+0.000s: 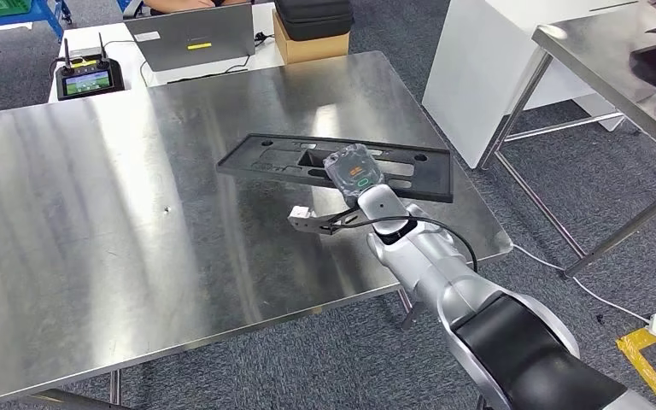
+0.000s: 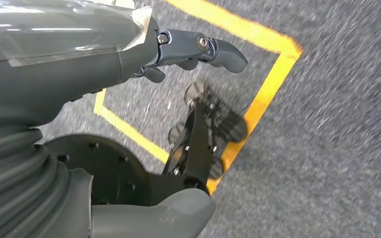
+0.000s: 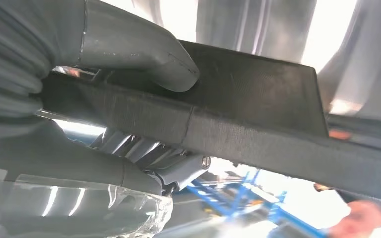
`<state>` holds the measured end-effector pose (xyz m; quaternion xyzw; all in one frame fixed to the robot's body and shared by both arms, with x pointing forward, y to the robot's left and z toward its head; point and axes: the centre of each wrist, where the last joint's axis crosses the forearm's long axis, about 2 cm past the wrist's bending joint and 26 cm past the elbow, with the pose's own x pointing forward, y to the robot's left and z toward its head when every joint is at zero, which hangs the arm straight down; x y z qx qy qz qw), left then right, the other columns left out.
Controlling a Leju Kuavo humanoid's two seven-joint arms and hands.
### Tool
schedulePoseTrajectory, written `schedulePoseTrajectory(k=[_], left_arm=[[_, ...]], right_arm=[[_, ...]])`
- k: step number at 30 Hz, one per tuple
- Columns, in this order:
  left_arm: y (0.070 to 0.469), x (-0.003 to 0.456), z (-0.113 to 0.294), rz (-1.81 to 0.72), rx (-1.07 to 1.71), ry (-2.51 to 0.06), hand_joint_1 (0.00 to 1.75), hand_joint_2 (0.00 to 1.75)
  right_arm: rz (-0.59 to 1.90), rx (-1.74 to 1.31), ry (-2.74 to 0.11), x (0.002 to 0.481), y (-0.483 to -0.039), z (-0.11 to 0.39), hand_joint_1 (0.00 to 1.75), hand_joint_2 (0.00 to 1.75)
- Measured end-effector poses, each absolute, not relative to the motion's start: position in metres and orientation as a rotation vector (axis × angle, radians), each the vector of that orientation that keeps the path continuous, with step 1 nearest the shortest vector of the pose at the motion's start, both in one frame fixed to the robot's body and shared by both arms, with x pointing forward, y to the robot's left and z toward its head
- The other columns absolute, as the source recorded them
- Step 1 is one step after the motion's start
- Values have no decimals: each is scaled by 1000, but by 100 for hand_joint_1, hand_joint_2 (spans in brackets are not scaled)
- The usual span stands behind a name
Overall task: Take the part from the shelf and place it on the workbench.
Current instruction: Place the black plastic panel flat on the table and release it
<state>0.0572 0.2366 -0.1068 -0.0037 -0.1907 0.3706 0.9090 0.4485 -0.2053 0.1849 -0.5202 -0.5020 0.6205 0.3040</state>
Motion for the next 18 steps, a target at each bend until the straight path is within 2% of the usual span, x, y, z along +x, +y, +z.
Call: schedulePoseTrajectory(k=[8, 12, 13, 17, 18], left_arm=[[243, 58, -107, 741, 43, -382, 0, 175], [245, 57, -108, 738, 57, -374, 0, 175], [245, 57, -108, 738, 62, -370, 0, 175], [245, 56, -108, 740, 79, -357, 0, 0], [245, 56, -108, 741, 77, -357, 0, 0]], right_arm=[[1839, -1324, -1279, 437, -166, 173, 175, 175], [1869, -1316, -1267, 434, -162, 169, 0, 175], [1872, -1314, -1264, 434, -162, 169, 0, 175], [1868, -1304, -1257, 434, -164, 166, 0, 175], [1866, -1303, -1255, 434, -165, 166, 0, 175]])
